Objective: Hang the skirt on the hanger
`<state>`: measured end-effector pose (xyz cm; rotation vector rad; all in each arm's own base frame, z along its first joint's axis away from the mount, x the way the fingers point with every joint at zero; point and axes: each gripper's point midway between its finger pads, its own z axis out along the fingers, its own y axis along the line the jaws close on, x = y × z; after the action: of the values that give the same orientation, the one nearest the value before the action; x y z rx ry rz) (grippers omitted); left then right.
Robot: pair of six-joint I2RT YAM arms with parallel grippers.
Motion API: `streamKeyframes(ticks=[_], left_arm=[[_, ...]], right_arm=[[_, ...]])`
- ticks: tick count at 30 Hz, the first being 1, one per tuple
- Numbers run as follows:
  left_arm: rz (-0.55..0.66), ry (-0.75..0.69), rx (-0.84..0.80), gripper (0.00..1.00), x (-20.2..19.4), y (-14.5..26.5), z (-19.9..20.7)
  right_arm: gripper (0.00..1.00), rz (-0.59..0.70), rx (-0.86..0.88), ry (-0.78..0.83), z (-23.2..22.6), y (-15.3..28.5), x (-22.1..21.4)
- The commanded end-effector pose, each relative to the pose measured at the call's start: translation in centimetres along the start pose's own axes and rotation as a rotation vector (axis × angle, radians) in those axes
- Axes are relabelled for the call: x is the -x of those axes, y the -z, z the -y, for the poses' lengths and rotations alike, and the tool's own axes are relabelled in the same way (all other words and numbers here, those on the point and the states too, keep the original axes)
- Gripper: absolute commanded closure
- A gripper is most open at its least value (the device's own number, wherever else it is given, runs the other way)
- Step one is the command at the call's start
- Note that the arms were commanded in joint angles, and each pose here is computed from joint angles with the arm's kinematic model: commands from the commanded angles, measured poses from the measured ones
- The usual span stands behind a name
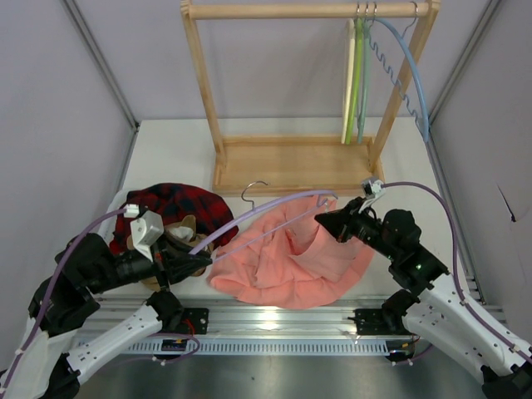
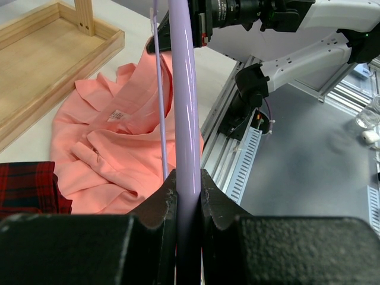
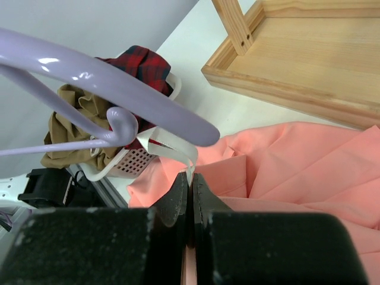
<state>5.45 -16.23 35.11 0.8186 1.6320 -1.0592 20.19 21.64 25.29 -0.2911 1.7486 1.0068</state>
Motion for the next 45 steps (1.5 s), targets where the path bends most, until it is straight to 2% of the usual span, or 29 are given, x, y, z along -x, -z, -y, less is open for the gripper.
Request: streamKeyframes(ticks=[1,12,17,21,34,45], left_arm=[[0.049,-0.02,-0.038,1.0,1.1,-0.1,0.7],[0.077,-0.041,0.018,1.0,2.1,0.3,-0.1],[0.113,-0.04,0.105,1.0,3.2,0.9,-1.2],[0.129,-0.042,0.079,1.0,3.9,0.9,-0.7],[0.078,-0.022,-0.06,1.0,2.0,-0.6,1.0],[0.059,-0.022,-0.058,1.0,1.3,-0.8,0.7]], right_arm=[[1.0,0.108,0.054,0.031,-2.2,0.5,4.0],[1.0,0.116,0.057,0.031,-2.2,0.7,4.1],[1.0,0.101,0.043,0.025,-1.9,1.0,3.5],[1.0,0.11,0.051,0.025,-2.0,1.1,3.6],[1.0,0.11,0.051,0.04,-2.3,1.0,4.2],[1.0,0.115,0.052,0.04,-2.4,1.0,4.5]])
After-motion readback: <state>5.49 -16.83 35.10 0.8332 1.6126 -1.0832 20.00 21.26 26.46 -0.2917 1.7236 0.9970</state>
